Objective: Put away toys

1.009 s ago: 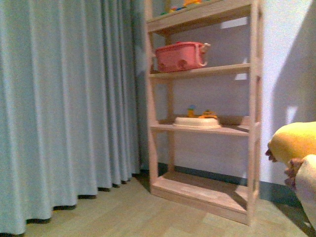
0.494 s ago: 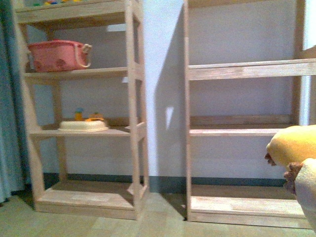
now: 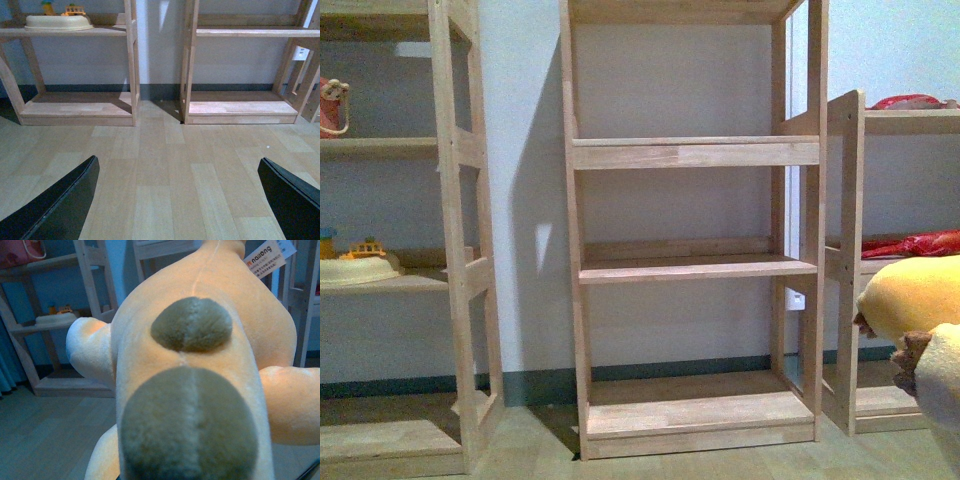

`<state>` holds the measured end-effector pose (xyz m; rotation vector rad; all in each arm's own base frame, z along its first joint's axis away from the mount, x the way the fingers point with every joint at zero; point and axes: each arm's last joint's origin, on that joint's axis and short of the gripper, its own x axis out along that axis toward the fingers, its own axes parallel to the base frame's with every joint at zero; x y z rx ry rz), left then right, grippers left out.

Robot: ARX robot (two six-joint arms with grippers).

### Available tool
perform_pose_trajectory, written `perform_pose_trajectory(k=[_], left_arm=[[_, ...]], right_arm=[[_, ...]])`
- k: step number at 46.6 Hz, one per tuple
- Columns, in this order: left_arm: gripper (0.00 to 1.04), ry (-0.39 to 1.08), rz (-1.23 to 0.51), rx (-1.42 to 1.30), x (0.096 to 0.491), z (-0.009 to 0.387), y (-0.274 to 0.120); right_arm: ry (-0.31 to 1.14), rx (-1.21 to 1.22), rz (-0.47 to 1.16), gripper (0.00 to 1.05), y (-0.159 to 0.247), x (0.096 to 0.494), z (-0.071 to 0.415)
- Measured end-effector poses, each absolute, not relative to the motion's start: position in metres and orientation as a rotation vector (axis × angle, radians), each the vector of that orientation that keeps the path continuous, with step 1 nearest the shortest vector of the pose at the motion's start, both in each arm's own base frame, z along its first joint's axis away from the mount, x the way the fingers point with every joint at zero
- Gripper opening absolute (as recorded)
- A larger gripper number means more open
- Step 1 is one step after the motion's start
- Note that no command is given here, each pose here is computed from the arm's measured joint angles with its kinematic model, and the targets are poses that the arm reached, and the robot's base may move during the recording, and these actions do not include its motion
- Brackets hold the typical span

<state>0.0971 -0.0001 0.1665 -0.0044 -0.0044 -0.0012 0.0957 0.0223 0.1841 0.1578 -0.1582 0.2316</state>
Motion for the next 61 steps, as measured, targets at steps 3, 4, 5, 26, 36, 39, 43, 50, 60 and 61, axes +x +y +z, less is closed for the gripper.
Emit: perform_pose_trajectory(k=[3,4,5,26,36,39,43,50,60,61], left_arm=[[0.99,-0.004,-0.002,-0.004,0.0971,0.1665,-0.0001],[0.99,-0.004,-0.002,-0.004,0.0971,0.1665,-0.0001],[0.99,-0.004,-0.001,-0.004,0.0971,0.1665,-0.0001],[0.99,-0.005,0.000,-0.004,0.0971,0.1665,0.0000],[0.99,-0.004,0.000,-0.004,0.0971,0.1665,0.0000],[0.99,-0.004,0.000,-0.004,0.0971,0.1665,0.0000],[0.99,-0.005,0.000,-0.004,0.0971,0.1665,0.0000],[0.99,-0.004,0.000,-0.004,0.0971,0.1665,0.0000],[0.99,-0.004,0.000,-0.004,0.0971,0.1665,0.0000],[0.99,-0.004,0.000,-0.004,0.0971,0.1665,0.0000]], right_arm=[[-0.158,0.158,0.232,0.09,0.0223,0.0957,0.1840],[-0.158,0.158,0.232,0.09,0.0223,0.0957,0.1840],[-0.158,0.158,0.232,0.09,0.0223,0.0957,0.1841],[-0.158,0.157,0.233,0.09,0.0224,0.0957,0.1841],[-0.158,0.158,0.230,0.09,0.0223,0.0957,0.1840],[-0.158,0.157,0.231,0.09,0.0222,0.0957,0.1840],[-0.158,0.157,0.232,0.09,0.0223,0.0957,0.1840],[-0.158,0.157,0.232,0.09,0.0223,0.0957,0.1840],[-0.158,0.158,0.231,0.09,0.0223,0.0958,0.1840],[-0.158,0.157,0.231,0.09,0.0223,0.0958,0.1840]])
